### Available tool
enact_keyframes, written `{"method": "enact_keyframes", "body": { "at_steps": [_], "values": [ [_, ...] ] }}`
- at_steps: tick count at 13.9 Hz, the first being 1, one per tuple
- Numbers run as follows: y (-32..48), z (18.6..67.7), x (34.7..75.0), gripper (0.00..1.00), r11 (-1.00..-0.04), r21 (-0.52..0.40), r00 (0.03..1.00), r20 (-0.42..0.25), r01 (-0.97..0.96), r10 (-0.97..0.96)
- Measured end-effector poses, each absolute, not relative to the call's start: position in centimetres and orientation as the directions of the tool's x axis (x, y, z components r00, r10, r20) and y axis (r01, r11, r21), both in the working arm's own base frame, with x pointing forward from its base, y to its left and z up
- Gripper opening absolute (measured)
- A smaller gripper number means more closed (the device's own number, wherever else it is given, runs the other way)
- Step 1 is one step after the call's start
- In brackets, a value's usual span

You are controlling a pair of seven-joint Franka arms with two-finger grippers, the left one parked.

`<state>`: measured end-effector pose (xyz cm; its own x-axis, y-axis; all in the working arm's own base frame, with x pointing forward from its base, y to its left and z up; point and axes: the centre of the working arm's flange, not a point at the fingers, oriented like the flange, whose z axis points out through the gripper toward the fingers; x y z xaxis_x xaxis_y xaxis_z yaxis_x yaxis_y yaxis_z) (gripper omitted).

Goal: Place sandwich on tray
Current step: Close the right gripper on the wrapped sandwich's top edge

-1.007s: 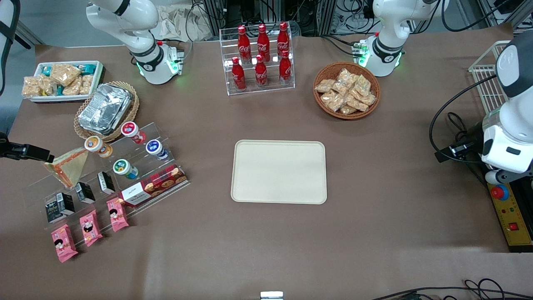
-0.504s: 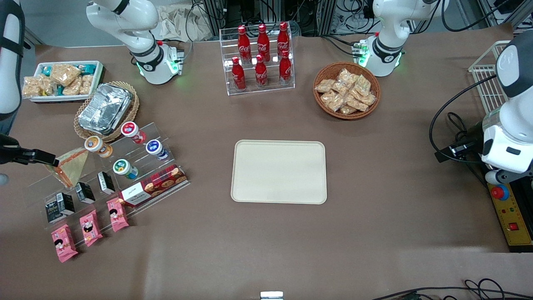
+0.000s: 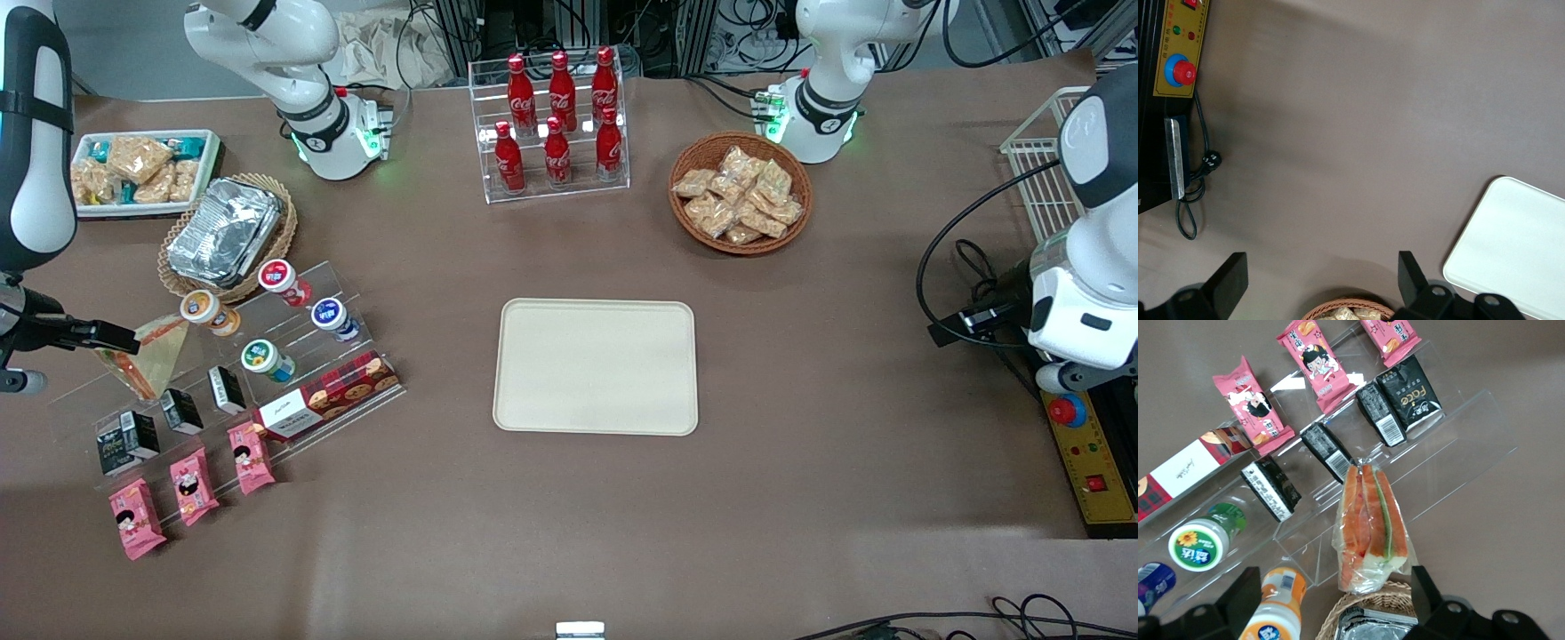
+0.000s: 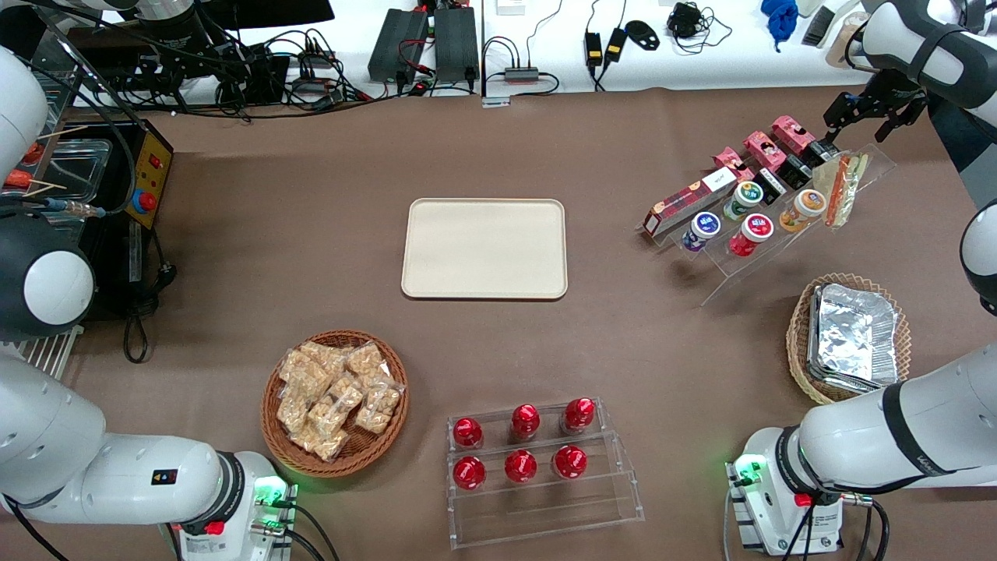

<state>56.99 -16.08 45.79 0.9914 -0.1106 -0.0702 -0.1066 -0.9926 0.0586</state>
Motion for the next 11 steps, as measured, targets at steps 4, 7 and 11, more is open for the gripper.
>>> {"method": "enact_keyframes", "body": {
  "at_steps": [4,7,11],
  "values": [
    [-16.8,44.7,56.6,1.0,-0.992,0.082,0.992,-0.069,-0.1,-0.105],
    [-17.6,43.5,56.4,1.0,-0.992,0.086,0.994,-0.059,-0.087,-0.092],
    [-18.3,42.5,56.1,1.0,-0.993,0.087,0.995,-0.059,-0.074,-0.08]
  ]
}}
